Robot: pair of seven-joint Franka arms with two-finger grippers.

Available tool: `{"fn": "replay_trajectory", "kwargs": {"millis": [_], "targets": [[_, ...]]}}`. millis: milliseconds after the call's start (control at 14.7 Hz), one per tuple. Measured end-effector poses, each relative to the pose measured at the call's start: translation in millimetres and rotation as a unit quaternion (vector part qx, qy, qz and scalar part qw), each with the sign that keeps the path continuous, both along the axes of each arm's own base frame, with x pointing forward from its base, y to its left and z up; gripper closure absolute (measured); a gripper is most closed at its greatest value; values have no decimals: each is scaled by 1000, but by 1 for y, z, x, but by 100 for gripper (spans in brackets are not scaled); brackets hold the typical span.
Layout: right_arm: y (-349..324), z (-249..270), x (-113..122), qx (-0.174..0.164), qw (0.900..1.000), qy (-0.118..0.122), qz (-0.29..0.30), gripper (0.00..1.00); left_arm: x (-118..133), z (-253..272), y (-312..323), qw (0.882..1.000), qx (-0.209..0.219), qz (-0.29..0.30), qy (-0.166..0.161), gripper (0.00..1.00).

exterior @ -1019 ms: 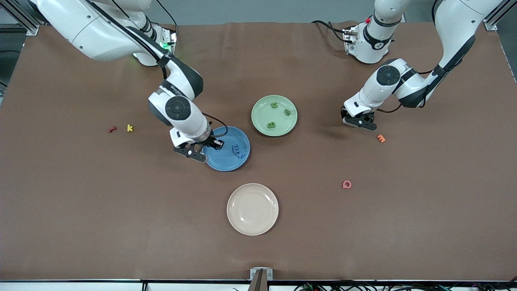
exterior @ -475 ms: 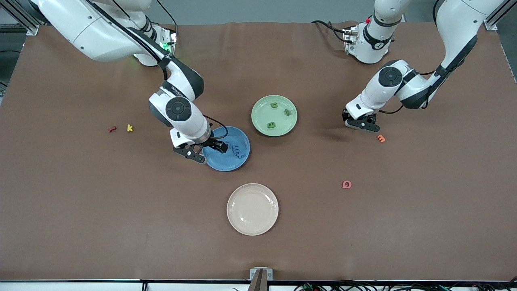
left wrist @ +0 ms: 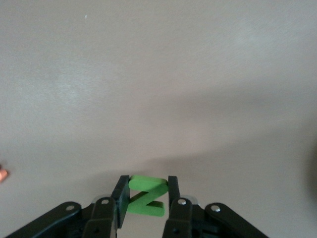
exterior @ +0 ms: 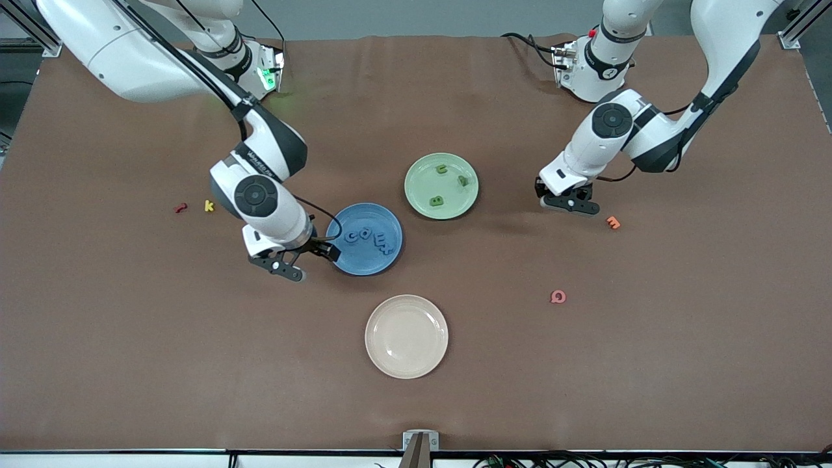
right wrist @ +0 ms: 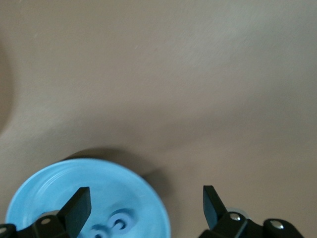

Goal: Sort letters by color into matching plates
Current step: 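Carry the green Z onto the green plate while the right gripper withdraws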

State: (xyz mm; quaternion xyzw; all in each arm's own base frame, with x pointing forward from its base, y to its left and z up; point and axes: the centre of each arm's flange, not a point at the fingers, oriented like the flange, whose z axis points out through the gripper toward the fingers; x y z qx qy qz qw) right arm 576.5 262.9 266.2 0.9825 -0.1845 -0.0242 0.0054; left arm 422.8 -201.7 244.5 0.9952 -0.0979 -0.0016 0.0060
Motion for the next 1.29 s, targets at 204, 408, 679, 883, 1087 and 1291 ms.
{"fn": "replay_trajectory", "kwargs": {"millis": [204, 408, 679, 883, 1087, 1291], "targets": [[-30, 14, 11, -15, 999, 4, 30, 0, 10, 45, -43, 999, 3, 37, 23, 64], [-66, 35, 28, -28, 998, 3, 50, 0, 6, 79, -94, 997, -12, 62, 44, 64], [-111, 66, 46, -47, 995, 36, 85, 0, -10, 89, -154, 994, -21, 96, 52, 64], [-134, 99, 40, -32, 993, 58, 101, 0, -24, 70, -186, 991, -3, 122, 58, 64], [-177, 134, 32, -17, 991, 74, 114, 0, -39, 54, -217, 988, 8, 140, 63, 64], [-225, 154, 28, -3, 987, 81, 135, 0, -45, 39, -243, 985, 10, 157, 67, 64]]}}
